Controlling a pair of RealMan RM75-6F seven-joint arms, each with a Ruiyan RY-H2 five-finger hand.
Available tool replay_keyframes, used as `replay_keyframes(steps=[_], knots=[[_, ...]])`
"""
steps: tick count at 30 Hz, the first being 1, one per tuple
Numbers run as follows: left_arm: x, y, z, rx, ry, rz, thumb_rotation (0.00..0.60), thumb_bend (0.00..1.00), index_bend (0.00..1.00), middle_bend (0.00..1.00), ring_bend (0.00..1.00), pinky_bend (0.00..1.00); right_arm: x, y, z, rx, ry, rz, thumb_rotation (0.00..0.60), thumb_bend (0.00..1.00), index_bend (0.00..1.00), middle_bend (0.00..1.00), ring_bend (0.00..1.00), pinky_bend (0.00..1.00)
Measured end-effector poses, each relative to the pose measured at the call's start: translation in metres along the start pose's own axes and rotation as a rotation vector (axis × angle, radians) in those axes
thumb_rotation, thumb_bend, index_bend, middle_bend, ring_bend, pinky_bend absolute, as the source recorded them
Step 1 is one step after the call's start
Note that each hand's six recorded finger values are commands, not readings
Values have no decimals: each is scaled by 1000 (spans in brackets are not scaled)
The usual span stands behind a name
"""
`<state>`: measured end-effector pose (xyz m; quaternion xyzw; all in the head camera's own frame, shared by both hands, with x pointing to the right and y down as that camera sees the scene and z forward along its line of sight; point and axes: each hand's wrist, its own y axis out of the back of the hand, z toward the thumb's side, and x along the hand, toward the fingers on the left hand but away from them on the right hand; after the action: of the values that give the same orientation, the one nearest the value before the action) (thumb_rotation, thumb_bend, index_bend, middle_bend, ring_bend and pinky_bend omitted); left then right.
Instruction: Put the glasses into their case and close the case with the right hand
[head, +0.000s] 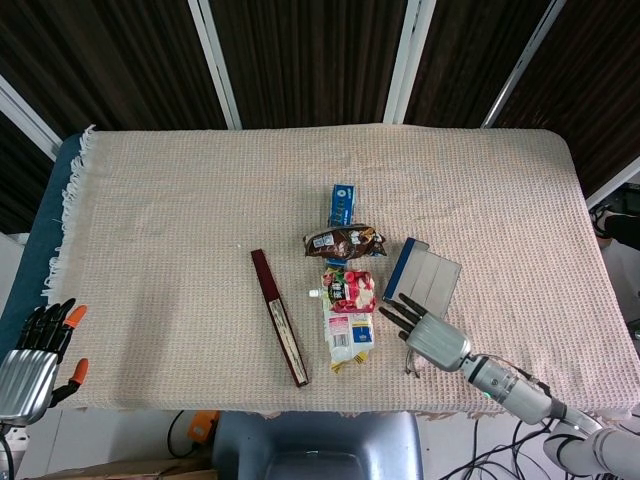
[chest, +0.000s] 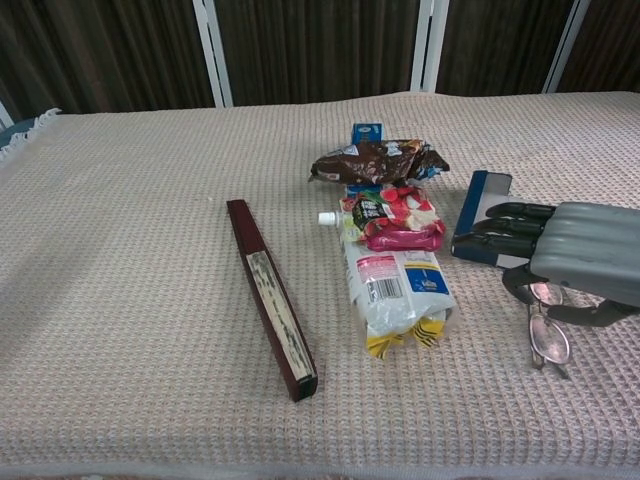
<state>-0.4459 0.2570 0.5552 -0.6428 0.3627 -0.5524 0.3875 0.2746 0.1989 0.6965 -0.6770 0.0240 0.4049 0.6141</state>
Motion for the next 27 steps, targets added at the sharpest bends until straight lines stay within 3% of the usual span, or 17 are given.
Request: replay_keyframes(steps=[8,17,27], knots=[[0,1,1,0,-2,4,600,412,0,0,0,57,0,-2,2,1,3,2,600,554,687,64,0,0],[0,2,1,-4,-6,9,600,412,0,0,0,57,0,4,-1,-5,-13,-18,600,562,693,64,0,0],[0,1,2,-2,-10,9,600,412,0,0,0,57,7,15,-36,6,-108,-47,600,562,693,64,0,0]])
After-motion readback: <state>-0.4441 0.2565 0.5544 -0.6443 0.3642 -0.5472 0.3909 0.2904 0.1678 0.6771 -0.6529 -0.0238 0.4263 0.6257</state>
